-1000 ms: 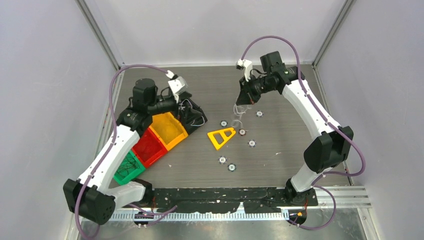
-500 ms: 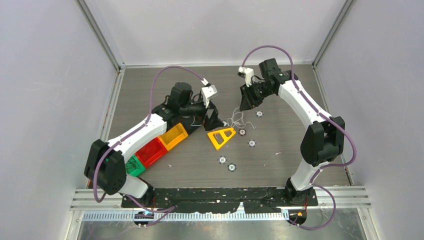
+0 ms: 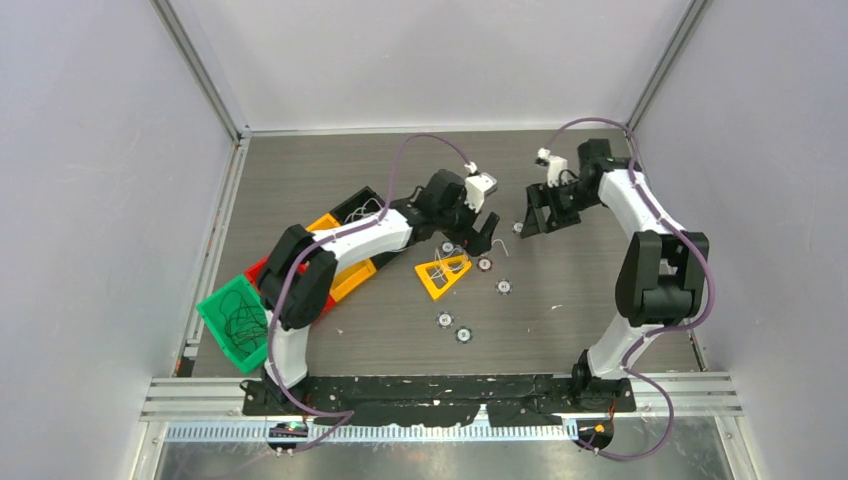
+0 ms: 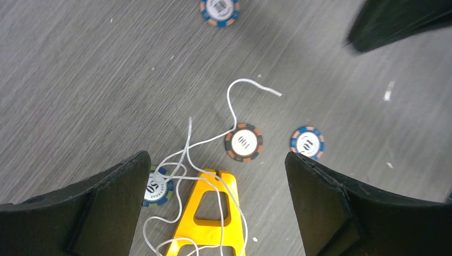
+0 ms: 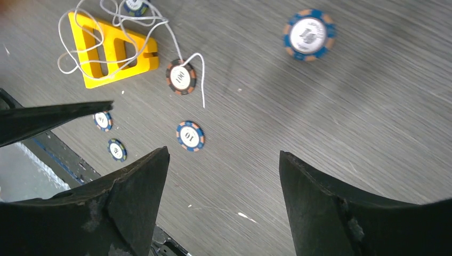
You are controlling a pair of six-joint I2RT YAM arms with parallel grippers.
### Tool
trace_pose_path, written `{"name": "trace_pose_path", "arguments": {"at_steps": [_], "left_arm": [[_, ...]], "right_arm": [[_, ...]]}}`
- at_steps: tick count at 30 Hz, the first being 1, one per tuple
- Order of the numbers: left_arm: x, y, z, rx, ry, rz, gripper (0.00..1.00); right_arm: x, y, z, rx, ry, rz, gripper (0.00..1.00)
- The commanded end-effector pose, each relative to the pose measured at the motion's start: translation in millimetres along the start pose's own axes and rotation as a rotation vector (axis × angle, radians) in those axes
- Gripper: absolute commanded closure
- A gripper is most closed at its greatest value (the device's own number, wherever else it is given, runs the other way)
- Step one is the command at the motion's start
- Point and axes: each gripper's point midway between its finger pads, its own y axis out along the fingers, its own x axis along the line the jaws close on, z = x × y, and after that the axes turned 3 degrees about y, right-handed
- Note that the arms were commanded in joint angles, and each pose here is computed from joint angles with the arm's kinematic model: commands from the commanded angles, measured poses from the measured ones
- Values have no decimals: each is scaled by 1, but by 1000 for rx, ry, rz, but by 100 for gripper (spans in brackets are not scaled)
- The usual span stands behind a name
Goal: Untangle the cables
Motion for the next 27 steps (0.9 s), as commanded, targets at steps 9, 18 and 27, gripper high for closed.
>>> {"name": "trace_pose_path", "arguments": {"at_steps": [9,18,27], "left_arm": [[28,11,48,229,42,-195,4],[20,34,49,258,56,-104,36],[13,22,18,205,32,-40,96]], "right_arm": [[-2,-47,-8,-111,13,-38,18],[-8,-51,-5,-105,49,-59,21],[-9,-54,-5,-103,69,-69,23]]}}
